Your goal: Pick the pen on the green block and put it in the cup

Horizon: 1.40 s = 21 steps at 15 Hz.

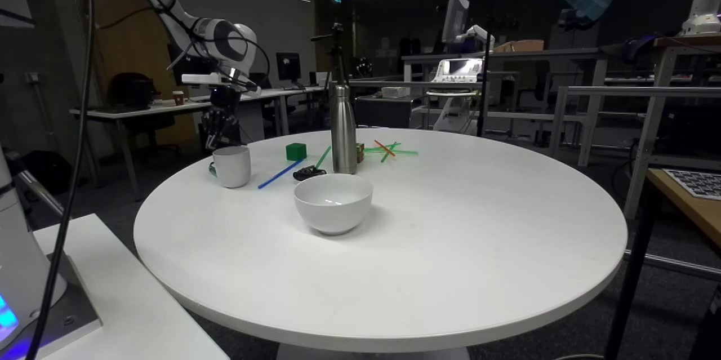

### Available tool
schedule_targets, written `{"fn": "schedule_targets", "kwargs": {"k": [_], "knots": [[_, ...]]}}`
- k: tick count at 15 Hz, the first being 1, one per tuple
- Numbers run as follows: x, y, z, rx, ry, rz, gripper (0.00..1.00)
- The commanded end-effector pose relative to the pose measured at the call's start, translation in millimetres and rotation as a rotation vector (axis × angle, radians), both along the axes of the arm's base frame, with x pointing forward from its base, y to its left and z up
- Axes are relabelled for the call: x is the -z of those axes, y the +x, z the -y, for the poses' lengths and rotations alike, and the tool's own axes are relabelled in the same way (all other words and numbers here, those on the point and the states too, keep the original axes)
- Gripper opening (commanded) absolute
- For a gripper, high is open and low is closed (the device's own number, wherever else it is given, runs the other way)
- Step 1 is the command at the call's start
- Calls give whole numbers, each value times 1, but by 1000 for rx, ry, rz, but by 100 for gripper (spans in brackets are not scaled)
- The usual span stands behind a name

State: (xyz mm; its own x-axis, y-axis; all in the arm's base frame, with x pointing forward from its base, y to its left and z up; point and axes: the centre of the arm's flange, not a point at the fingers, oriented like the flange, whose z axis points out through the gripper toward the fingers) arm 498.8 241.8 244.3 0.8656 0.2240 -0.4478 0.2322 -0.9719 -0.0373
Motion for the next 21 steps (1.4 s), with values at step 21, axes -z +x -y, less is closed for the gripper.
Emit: {"fn": "schedule_targets", "kwargs": {"k": [21], "knots": [[-91, -89, 5, 60, -61, -157, 1]]}}
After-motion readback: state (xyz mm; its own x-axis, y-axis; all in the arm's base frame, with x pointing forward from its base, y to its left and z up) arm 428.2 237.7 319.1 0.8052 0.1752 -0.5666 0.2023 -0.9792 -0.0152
